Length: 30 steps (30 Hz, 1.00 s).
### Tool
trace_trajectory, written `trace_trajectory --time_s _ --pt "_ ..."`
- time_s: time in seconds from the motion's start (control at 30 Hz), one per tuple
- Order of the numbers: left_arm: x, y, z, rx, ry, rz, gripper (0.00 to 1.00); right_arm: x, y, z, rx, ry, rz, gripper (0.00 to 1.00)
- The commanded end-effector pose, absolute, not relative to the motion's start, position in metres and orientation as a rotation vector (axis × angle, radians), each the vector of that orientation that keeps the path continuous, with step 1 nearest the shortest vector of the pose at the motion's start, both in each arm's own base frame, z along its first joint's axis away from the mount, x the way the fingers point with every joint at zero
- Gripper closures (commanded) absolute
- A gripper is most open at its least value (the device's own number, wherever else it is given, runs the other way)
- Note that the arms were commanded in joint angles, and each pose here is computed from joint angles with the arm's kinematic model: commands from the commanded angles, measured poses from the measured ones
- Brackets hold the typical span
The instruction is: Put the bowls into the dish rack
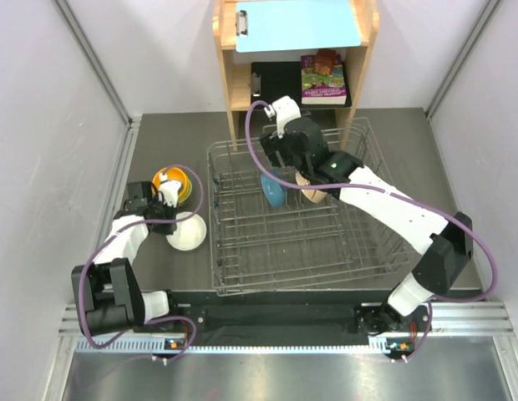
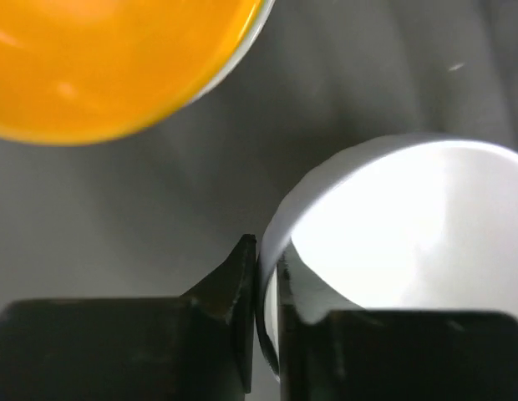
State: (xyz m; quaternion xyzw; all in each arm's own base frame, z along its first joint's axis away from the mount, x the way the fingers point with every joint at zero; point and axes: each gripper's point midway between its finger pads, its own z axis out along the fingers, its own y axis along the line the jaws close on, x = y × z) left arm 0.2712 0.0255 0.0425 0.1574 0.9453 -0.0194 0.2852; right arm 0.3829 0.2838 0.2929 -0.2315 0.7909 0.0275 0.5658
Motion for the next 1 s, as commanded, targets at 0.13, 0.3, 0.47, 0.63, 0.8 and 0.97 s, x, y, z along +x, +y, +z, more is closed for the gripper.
trace_trajectory --time_s 0.13,0.3,0.47,0.63,0.8,0.97 --pt "0.265 0.026 0.054 0.454 2.546 -0.159 1.00 0.381 0.276 0.320 -0.490 1.812 0.119 0.16" --pt "0.262 0.022 0.097 0.488 2.474 -0.179 1.00 0.380 0.281 0.317 -0.494 1.829 0.183 0.16" --pt "0.266 0.018 0.161 0.523 2.341 -0.144 1.00 0.372 0.299 0.307 -0.561 1.874 0.379 0.14" --pt "0.276 0.008 0.225 0.546 2.184 -0.148 1.00 0.350 0.326 0.296 -0.671 1.917 0.711 0.12" --pt "0.277 -0.022 0.274 0.622 1.995 -0.265 1.00 0.311 0.355 0.294 -0.838 1.883 1.019 0.00" --pt "0.274 -0.045 0.306 0.636 1.883 -0.369 1.00 0.284 0.369 0.295 -0.950 1.834 1.220 0.00"
